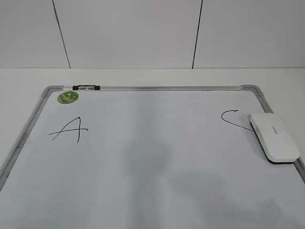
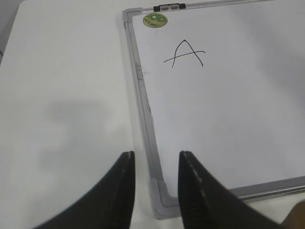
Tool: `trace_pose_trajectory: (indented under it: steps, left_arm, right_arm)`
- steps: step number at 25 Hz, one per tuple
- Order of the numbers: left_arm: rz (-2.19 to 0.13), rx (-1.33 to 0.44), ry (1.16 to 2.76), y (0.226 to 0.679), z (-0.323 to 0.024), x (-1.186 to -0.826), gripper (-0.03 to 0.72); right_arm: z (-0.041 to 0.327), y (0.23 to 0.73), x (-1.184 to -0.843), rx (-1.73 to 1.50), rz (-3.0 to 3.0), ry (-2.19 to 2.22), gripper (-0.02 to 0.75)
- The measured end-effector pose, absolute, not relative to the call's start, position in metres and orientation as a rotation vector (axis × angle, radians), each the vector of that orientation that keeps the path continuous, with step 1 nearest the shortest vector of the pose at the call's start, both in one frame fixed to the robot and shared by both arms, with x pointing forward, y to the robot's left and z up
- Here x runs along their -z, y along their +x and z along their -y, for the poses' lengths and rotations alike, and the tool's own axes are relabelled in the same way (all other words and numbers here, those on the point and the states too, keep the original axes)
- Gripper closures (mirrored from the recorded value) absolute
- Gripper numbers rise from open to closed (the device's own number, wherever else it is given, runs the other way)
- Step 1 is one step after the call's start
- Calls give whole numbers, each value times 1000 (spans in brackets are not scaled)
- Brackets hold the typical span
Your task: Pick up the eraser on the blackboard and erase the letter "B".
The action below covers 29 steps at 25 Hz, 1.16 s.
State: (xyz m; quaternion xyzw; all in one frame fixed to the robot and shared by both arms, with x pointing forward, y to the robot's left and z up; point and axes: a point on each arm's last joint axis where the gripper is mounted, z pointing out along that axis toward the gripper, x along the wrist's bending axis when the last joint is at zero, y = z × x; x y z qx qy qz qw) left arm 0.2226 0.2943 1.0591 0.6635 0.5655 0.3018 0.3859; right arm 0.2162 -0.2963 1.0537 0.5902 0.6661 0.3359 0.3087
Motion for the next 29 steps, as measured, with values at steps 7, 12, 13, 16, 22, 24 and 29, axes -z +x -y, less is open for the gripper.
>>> trace_pose_trajectory:
  steps: [7,12,13,16,22,24,29]
  left_arm:
    - [-1423,-800,1666,230,-294,-1055,451]
    - [-1423,-800,1665,230,-294,-1055,452]
    - [-1422,-804,1664,230,-295,-1055,452]
    - [-1423,-805,1664,230,-295,-1055,452]
    - [-1422,-807,1663,230,-295,-1055,452]
    - [-1422,-807,1663,230,-295,-1055,452]
    - [-1422,-807,1663,230,-295,-1055,452]
  right_arm:
    - [297,216,-1047,-874,-1763,1551,166]
    - [299,225,-1045,-879,-1707,1514,166]
    - [299,226,-1044,-880,-1706,1513,166]
    - [301,227,-1043,-868,-1691,1517,166]
    - [301,227,-1043,-871,-1685,1518,166]
    - [301,227,-1043,-871,-1685,1518,166]
    - [301,227,-1043,-872,-1685,1518,166]
